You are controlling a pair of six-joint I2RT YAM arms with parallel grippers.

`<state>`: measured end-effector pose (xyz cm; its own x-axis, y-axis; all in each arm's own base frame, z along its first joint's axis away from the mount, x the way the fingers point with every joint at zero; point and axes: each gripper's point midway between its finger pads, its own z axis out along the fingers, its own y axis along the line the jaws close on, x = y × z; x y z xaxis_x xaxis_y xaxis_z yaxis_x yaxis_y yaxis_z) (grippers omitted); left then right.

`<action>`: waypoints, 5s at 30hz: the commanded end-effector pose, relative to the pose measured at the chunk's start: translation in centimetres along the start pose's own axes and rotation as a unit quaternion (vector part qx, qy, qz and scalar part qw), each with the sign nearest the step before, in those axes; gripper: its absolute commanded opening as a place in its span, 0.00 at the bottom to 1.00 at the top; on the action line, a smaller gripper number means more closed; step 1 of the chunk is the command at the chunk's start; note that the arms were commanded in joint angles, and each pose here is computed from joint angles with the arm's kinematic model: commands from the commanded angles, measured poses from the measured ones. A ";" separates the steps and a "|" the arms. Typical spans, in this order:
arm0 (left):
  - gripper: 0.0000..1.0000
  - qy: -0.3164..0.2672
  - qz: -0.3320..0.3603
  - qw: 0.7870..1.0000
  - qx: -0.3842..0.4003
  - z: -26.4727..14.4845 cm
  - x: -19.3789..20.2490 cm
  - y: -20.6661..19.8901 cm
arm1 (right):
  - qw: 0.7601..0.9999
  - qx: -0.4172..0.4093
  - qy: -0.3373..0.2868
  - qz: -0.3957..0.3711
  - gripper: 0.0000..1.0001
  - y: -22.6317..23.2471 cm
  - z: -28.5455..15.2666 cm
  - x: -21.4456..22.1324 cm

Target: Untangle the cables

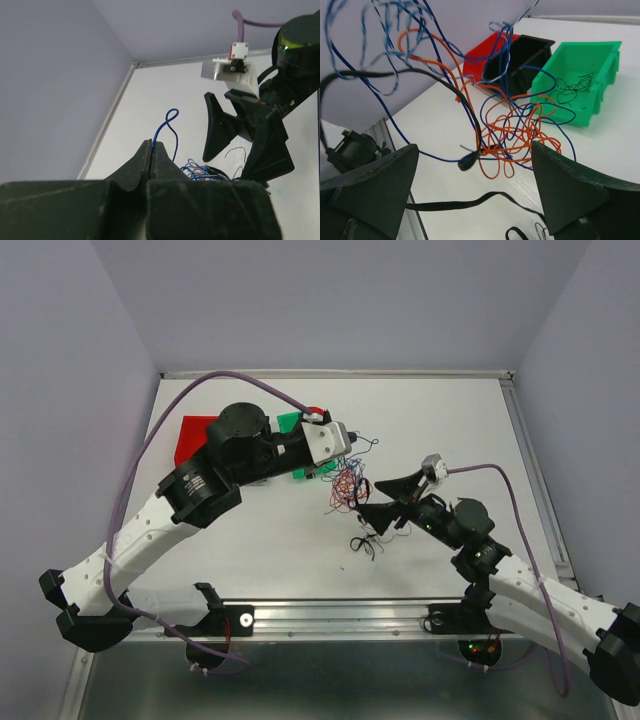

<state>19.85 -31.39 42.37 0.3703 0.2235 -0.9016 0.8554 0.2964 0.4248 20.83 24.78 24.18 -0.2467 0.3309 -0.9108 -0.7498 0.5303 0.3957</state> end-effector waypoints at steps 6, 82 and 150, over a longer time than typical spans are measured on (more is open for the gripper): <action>0.00 -0.036 -0.029 0.998 0.031 -0.1 -4.2 -0.2 | 0.995 -0.098 0.013 -0.017 0.81 2.9 4.2 -0.7; 0.00 -0.060 -0.079 0.874 -0.475 -19.4 -4.7 12.9 | 0.957 -0.103 0.250 -0.107 0.91 9.4 8.0 13.1; 0.00 0.084 0.030 0.754 -0.651 -34.5 3.7 10.2 | 0.778 0.575 -0.250 0.020 0.01 -6.1 -21.7 -23.6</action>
<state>15.70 7.39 46.81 0.2455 0.3266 -0.9128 -0.3296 0.9136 0.2382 18.97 0.45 38.47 0.1112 0.4929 -0.8629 0.2640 0.8225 0.5038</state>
